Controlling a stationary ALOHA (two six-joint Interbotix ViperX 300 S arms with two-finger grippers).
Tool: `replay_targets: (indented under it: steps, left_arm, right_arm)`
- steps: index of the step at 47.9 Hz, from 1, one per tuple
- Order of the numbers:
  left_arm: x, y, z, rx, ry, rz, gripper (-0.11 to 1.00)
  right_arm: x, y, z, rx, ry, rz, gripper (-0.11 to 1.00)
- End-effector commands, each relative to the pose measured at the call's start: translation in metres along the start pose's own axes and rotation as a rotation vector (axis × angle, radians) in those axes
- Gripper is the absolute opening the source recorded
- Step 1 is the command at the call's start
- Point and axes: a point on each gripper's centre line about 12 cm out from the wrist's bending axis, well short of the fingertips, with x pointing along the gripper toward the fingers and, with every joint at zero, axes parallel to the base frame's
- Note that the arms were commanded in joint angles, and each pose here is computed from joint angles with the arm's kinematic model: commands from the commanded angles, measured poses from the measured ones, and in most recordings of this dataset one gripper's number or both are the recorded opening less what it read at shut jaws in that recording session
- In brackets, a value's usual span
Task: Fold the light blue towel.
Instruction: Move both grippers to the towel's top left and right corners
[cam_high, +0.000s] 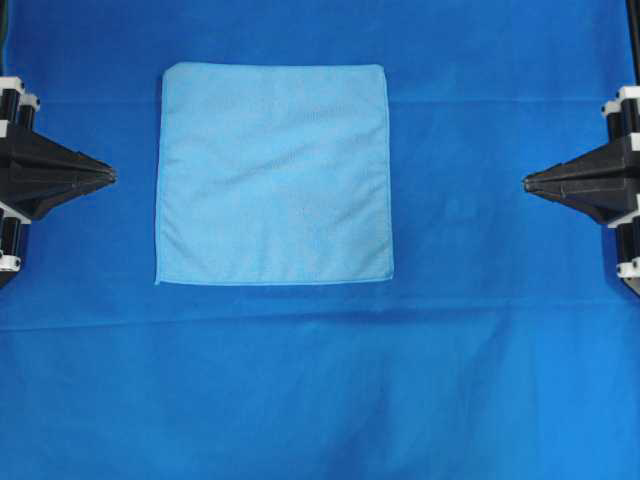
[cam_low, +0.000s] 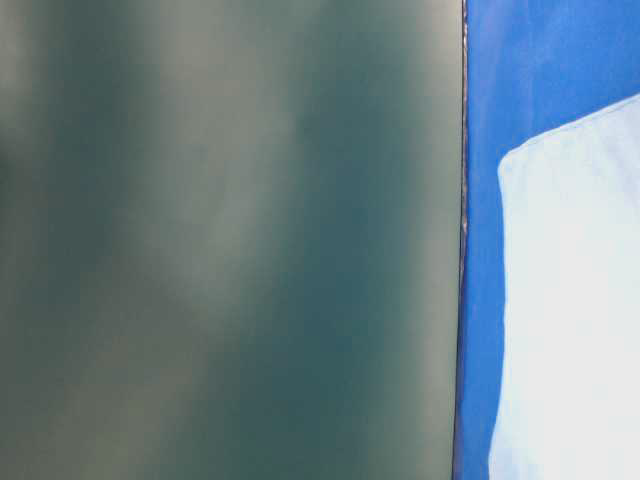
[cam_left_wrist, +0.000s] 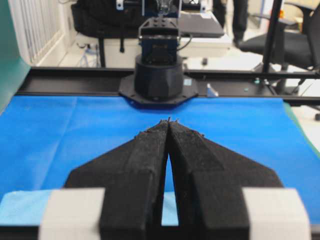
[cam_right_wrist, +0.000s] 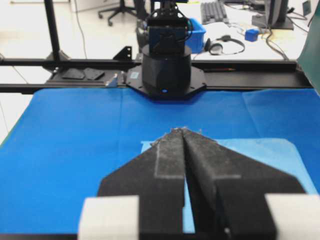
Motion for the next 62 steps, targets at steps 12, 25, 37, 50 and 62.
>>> replay_targets:
  steps: [12, 25, 37, 50, 62]
  left_arm:
    - [0.007, 0.01, -0.01, -0.029, 0.071, 0.053, 0.0]
    - [0.016, 0.051, -0.041, -0.057, 0.212, 0.24, 0.0]
    - [0.017, 0.086, -0.068, -0.084, 0.344, 0.387, 0.3]
    - [0.015, 0.127, -0.117, -0.143, 0.544, 0.53, 0.85]
    - [0.011, 0.16, -0.154, -0.194, 0.662, 0.632, 0.89]
  right_arm:
    - [0.018, -0.032, 0.009, 0.008, 0.059, -0.146, 0.0]
    - [0.049, -0.078, -0.021, 0.032, 0.264, -0.306, 0.0]
    - [0.081, -0.131, -0.064, 0.063, 0.473, -0.428, 0.01]
    - [0.116, -0.18, -0.115, 0.066, 0.682, -0.472, 0.59]
    - [0.136, -0.204, -0.151, 0.072, 0.762, -0.48, 0.56]
